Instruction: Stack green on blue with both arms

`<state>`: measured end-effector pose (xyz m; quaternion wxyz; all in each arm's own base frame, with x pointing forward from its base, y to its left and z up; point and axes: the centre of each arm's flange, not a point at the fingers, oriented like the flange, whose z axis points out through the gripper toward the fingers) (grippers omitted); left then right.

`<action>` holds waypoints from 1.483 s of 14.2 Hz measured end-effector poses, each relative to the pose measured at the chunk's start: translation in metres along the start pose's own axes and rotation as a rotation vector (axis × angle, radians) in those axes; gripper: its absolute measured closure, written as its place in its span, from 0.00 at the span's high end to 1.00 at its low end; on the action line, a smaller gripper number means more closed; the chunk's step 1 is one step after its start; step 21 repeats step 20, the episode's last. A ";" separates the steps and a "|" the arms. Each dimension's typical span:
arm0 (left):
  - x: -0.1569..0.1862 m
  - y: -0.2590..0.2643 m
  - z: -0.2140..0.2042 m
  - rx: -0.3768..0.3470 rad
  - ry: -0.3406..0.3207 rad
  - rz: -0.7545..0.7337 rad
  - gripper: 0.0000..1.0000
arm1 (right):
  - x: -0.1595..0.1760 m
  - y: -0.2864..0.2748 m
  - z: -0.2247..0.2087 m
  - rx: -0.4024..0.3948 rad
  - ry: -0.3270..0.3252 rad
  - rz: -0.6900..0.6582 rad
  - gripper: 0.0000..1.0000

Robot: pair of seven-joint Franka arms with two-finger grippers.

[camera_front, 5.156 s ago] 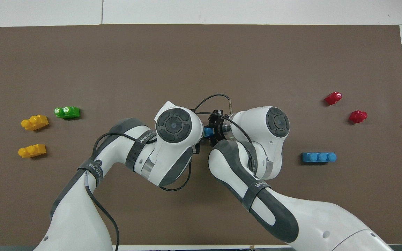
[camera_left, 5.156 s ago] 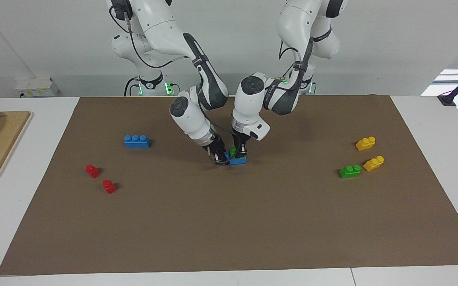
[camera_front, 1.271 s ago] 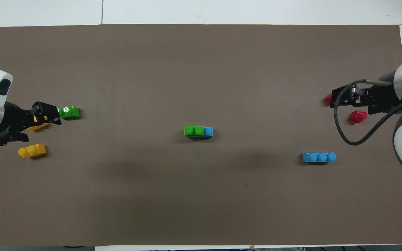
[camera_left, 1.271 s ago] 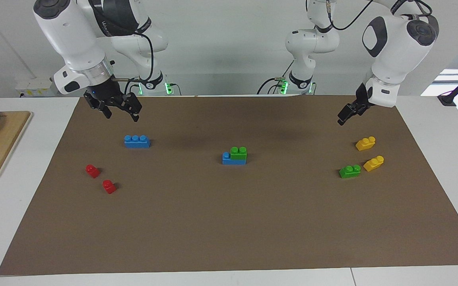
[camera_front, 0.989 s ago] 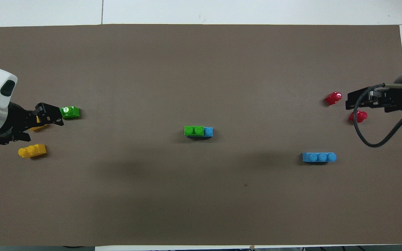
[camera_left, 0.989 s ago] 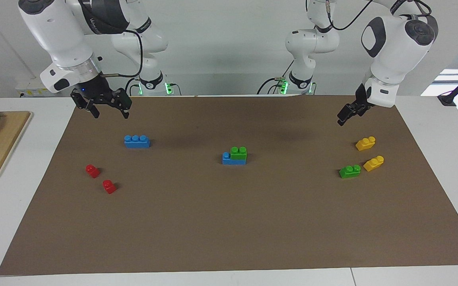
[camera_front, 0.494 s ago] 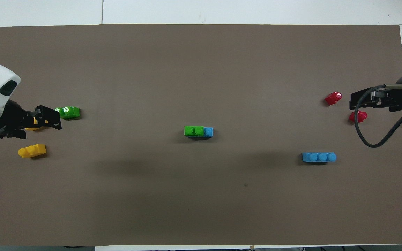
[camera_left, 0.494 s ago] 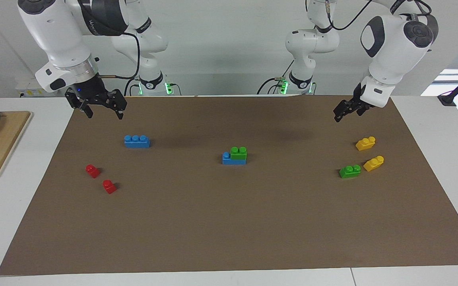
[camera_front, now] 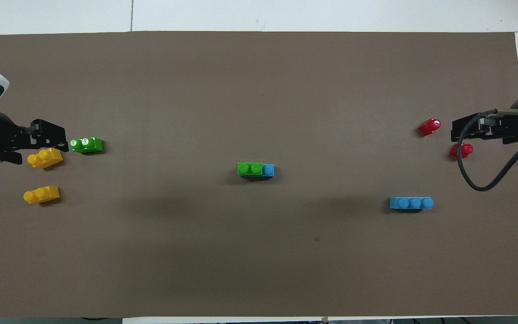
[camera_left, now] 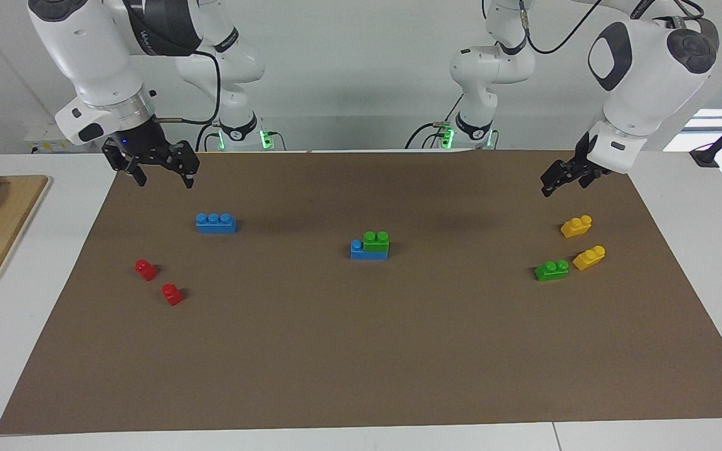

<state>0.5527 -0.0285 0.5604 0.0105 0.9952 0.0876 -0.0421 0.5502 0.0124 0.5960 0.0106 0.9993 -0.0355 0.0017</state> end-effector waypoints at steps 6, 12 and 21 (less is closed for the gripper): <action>-0.006 0.012 -0.017 0.070 0.014 0.077 1.00 | 0.000 0.001 0.000 -0.008 0.002 -0.026 0.99; -0.002 -0.003 -0.022 0.046 0.021 0.074 1.00 | 0.000 0.001 -0.001 -0.008 0.002 -0.026 0.98; 0.002 0.001 -0.032 0.036 0.071 0.080 1.00 | -0.001 0.001 0.000 -0.009 -0.006 -0.026 1.00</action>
